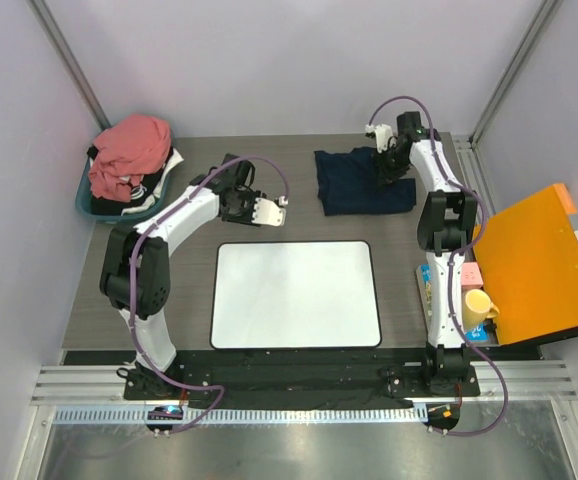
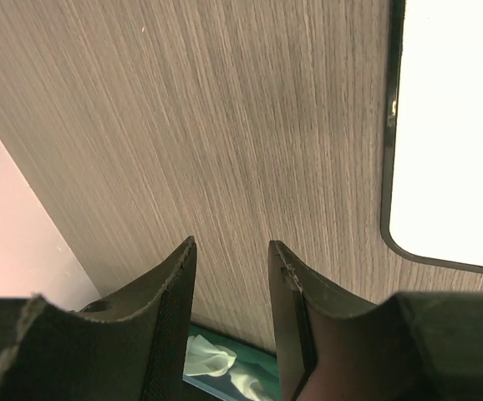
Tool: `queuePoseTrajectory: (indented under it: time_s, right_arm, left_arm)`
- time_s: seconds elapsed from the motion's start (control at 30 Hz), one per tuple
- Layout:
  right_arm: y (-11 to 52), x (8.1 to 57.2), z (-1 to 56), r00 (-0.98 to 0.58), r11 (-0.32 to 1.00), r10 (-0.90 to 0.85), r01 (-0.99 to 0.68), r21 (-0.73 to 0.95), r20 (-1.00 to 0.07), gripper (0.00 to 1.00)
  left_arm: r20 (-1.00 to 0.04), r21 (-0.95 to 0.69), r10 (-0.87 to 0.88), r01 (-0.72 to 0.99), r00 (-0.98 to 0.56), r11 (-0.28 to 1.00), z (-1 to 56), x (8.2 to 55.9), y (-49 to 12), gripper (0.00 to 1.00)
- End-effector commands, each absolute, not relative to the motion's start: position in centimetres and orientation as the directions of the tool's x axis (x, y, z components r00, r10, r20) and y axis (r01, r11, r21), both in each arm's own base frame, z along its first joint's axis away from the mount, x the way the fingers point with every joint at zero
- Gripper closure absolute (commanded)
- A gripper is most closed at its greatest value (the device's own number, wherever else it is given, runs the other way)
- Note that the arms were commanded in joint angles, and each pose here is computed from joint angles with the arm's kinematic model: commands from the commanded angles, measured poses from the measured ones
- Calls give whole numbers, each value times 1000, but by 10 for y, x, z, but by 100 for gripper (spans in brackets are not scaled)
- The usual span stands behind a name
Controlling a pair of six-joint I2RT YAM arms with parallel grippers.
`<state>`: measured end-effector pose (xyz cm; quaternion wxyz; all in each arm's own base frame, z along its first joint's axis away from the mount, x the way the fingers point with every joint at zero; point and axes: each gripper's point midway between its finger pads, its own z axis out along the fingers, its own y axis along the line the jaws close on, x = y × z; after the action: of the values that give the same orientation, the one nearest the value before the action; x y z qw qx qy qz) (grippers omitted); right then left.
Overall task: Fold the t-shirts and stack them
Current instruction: Neatly place the folded tshirt to the corner
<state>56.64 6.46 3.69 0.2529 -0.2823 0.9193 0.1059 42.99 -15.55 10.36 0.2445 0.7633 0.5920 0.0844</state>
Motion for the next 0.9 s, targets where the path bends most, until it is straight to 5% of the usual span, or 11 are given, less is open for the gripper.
queuePoseTrajectory:
  time_s: [0.0,0.4,0.77,0.8,0.87]
  right_arm:
    - [-10,595,51,-674,827,-550,-521,-211,-492,99]
    - [-132,600,57,-735,838,-526,-365,-405,-427,99]
    - [-178,623,83,-724,774,-533,-210,-597,-437,96]
    - [-180,623,84,-725,770,-531,-197,-607,-438,91]
    - [-186,628,91,-720,755,-528,-154,-638,-451,55]
  left_arm:
    - [-137,520,947,834,292,-182,132,433,-148,59]
    - [-137,524,952,836,274,-166,142,428,-139,59]
    - [-143,528,954,836,263,-151,141,431,-136,60]
    - [-143,527,954,836,265,-153,141,431,-136,60]
    - [-143,528,954,836,263,-151,141,433,-137,60]
